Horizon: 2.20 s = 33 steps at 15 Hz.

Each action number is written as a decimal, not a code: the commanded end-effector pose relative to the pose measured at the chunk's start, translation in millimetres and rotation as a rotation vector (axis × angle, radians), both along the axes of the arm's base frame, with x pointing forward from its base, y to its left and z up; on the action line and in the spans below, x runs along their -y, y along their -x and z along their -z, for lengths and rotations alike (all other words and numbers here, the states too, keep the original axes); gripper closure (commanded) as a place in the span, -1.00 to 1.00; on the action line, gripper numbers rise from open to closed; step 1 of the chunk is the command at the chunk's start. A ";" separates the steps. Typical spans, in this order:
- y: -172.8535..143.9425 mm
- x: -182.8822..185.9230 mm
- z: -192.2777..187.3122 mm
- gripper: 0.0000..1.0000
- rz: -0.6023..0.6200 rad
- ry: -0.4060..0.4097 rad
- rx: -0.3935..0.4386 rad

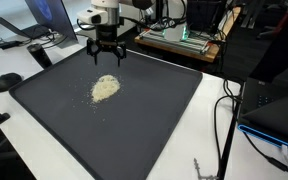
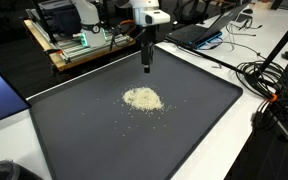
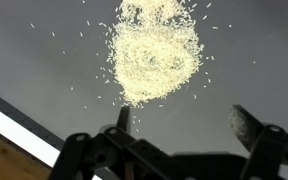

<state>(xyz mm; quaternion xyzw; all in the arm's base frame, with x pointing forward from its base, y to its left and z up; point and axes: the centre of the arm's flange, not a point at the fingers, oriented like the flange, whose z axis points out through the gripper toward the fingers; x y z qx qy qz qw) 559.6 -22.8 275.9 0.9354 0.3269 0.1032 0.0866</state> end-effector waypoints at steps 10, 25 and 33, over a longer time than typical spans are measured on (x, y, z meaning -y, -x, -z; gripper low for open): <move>72.6 29.8 36.0 -1.00 0.148 -0.181 0.248; 92.4 70.3 102.6 -1.00 0.217 -0.370 0.270; 88.7 89.6 84.6 -1.00 0.151 -0.357 0.131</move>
